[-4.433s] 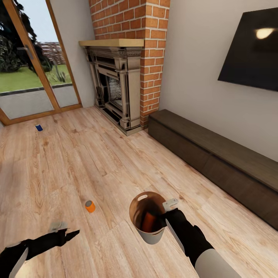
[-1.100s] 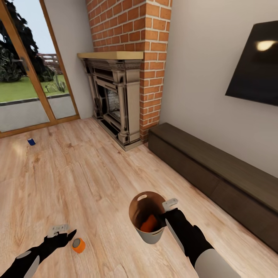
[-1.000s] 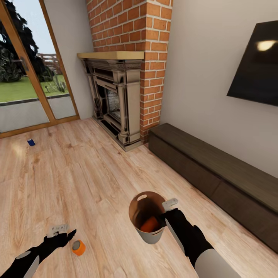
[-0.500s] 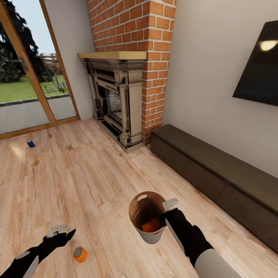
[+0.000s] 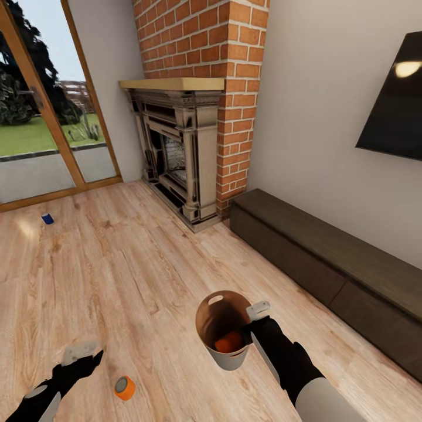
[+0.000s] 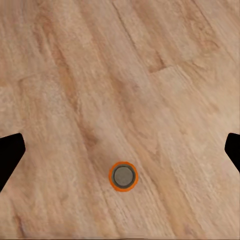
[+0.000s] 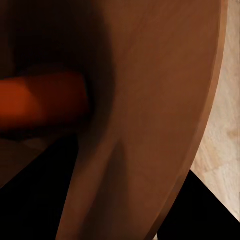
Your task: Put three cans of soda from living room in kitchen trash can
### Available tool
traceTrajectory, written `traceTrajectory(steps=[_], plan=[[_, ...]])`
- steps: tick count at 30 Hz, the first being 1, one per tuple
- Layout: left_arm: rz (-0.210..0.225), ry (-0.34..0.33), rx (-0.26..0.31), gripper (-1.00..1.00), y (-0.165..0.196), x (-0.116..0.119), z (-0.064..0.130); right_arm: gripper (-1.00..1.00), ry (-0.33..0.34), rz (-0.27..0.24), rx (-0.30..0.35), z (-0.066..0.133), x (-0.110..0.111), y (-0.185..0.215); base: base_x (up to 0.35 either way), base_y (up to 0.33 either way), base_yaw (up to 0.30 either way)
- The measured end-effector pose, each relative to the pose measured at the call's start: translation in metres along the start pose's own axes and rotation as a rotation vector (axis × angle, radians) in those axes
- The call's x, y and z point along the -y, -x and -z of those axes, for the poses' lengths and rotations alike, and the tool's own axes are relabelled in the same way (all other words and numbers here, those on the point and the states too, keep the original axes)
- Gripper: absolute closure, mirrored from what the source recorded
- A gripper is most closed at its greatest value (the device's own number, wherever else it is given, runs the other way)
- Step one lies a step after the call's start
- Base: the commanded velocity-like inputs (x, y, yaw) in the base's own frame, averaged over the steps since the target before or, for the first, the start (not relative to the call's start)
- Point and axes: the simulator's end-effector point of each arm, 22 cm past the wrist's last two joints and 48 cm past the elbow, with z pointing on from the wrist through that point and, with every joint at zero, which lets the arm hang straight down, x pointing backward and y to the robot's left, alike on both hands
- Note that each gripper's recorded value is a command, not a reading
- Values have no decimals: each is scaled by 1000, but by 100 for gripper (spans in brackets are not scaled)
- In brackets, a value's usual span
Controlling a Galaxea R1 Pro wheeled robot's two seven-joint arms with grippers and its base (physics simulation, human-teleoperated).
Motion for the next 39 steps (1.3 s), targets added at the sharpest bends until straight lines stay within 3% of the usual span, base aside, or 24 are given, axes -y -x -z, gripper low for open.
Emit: traceTrajectory(steps=[1,9,18,32,39], plan=[[11,30,-12,-100,-11,6,-1,100,1,-1,0,0,0,0,0,0,0],[32,42,-18,-100,-22,27,-2,100,1,-2,0,0,0,0,0,0,0],[21,41,32,-100,-12,30,-2,100,5,-5,-3,0,-1,-1,43,-2,0],[9,40,34,-100,-12,30,-2,100,2,-2,-2,0,0,-1,43,-1,0],[8,40,34,-100,-12,30,-2,100,-2,2,-1,0,1,-1,222,6,0]])
